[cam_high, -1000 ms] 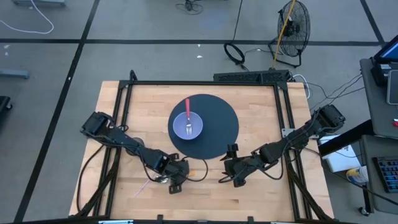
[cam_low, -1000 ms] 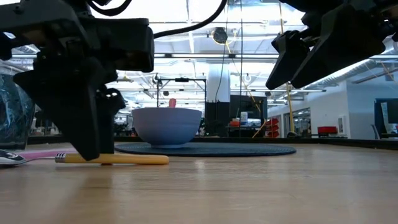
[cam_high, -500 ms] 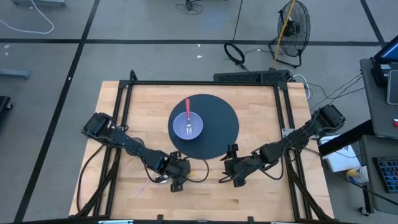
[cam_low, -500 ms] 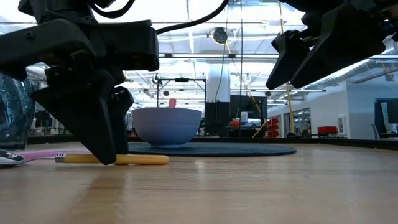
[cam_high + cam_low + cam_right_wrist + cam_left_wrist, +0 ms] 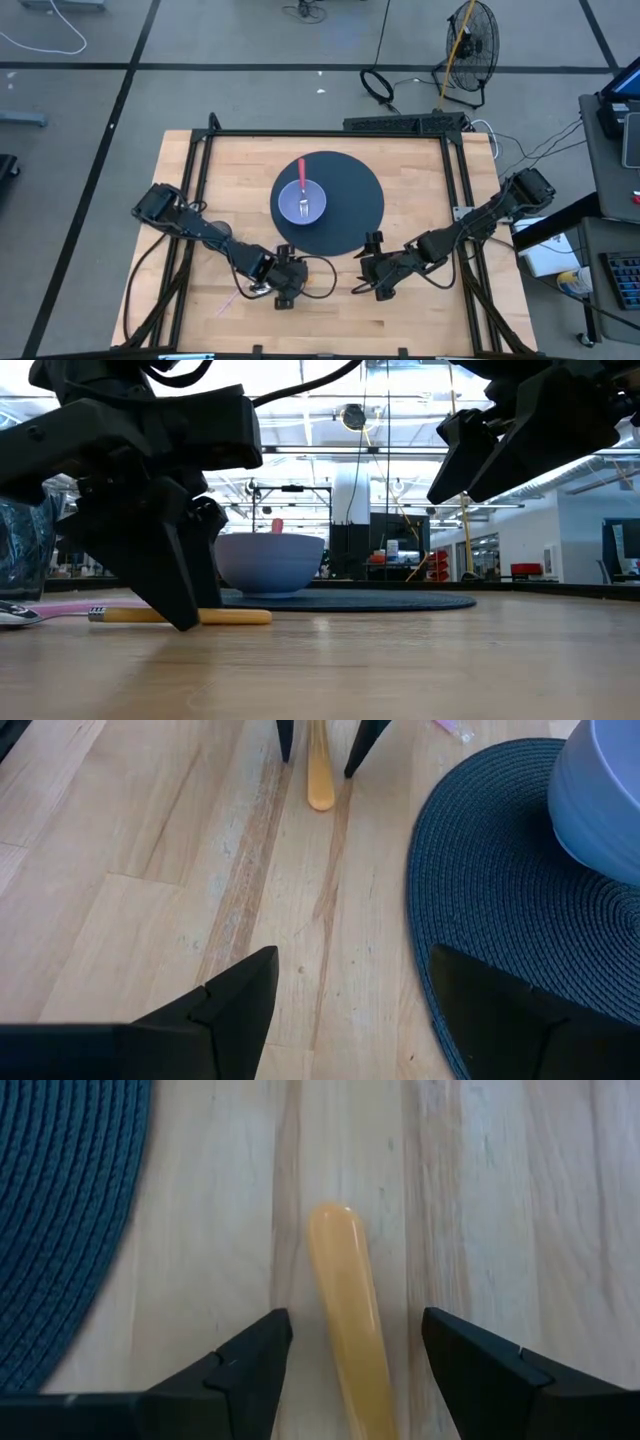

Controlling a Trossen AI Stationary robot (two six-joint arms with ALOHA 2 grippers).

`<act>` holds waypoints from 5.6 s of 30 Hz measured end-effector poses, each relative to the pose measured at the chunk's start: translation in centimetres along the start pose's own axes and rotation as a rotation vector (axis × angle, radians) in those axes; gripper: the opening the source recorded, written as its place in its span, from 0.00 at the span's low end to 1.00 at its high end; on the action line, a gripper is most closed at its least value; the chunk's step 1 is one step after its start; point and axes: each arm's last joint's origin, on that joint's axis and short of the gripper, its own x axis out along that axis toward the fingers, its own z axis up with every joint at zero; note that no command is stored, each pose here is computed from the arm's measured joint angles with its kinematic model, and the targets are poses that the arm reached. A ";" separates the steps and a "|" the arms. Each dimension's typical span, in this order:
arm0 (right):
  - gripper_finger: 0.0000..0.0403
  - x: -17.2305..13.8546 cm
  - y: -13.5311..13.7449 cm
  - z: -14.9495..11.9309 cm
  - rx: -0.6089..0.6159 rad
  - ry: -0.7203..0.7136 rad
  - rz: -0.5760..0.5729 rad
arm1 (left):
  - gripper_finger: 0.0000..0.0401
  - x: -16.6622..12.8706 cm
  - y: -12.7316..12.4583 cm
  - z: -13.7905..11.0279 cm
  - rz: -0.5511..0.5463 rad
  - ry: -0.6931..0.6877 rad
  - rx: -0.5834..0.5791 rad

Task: Pick & Place Utensil
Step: Put the yellow spoon into the purple bowl on the mat

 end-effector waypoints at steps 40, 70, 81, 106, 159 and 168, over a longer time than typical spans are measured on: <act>0.63 0.1 -0.2 0.1 0.005 -0.002 -0.004 | 0.11 -1.8 -0.2 0.1 -0.042 0.236 0.058; 0.63 0.2 -0.2 -0.4 0.015 0.004 -0.003 | 0.11 -6.3 -0.7 2.4 0.024 -0.051 0.072; 0.63 0.4 -0.3 -1.2 0.052 0.023 -0.008 | 0.11 -11.6 -0.1 3.9 0.157 -0.372 0.006; 0.63 0.4 0.0 -0.2 0.003 -0.080 0.011 | 0.11 -14.8 7.0 6.3 0.502 -0.822 -0.267; 0.63 0.6 -1.0 0.7 -0.044 -0.145 -0.011 | 0.11 -5.5 18.8 -2.2 0.351 -1.261 -0.746; 0.63 0.6 -1.0 0.7 -0.044 -0.145 -0.011 | 0.11 -5.0 19.0 -2.3 0.357 -1.266 -0.774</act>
